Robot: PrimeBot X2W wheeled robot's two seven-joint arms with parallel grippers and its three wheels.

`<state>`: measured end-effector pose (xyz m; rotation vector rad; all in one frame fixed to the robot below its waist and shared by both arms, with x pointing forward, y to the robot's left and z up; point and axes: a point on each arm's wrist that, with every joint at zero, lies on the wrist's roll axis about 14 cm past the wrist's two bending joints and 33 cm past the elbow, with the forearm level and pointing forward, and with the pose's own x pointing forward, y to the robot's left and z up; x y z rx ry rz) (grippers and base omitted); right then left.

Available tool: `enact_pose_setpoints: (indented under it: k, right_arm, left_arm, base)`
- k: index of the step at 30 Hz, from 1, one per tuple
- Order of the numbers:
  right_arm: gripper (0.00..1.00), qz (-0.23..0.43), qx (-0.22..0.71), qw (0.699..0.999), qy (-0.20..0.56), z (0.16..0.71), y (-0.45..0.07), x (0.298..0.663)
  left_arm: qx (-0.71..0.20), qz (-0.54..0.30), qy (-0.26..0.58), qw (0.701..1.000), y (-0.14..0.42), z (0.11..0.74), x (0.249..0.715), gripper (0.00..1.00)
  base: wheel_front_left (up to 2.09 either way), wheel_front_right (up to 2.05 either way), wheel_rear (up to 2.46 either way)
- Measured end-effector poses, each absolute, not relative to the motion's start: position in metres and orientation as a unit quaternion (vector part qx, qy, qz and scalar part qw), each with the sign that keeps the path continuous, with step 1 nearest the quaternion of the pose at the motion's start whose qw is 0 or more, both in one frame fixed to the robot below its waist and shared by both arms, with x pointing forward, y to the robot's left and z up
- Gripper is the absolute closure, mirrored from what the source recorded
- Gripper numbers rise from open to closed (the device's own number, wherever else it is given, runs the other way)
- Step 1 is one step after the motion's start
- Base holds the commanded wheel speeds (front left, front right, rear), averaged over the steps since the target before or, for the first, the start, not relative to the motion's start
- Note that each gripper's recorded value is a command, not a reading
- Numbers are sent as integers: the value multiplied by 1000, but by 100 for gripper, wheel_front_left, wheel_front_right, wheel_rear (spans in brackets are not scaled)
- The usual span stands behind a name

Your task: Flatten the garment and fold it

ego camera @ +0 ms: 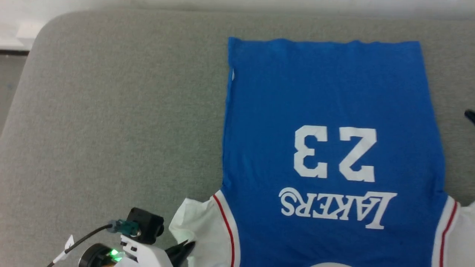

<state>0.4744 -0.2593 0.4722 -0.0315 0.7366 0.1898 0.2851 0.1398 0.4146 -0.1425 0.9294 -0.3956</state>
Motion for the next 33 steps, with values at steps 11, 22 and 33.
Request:
enact_pose_setpoints:
  k: [11,22,33]
  right_arm:
    - [0,109,-34,897,427,431,-229,576]
    - [0,82,-42,874,476,363,-210,633]
    - [100,79,-49,875,476,345,-210,639]
  left_arm:
    - [-90,-183,447,871,119,404,301,100]
    - [-111,-138,467,866,125,385,295,100]
    - [-108,-116,469,869,137,378,294,100]
  base:
    - [0,0,0]
    - [0,0,0]
    - [0,0,0]
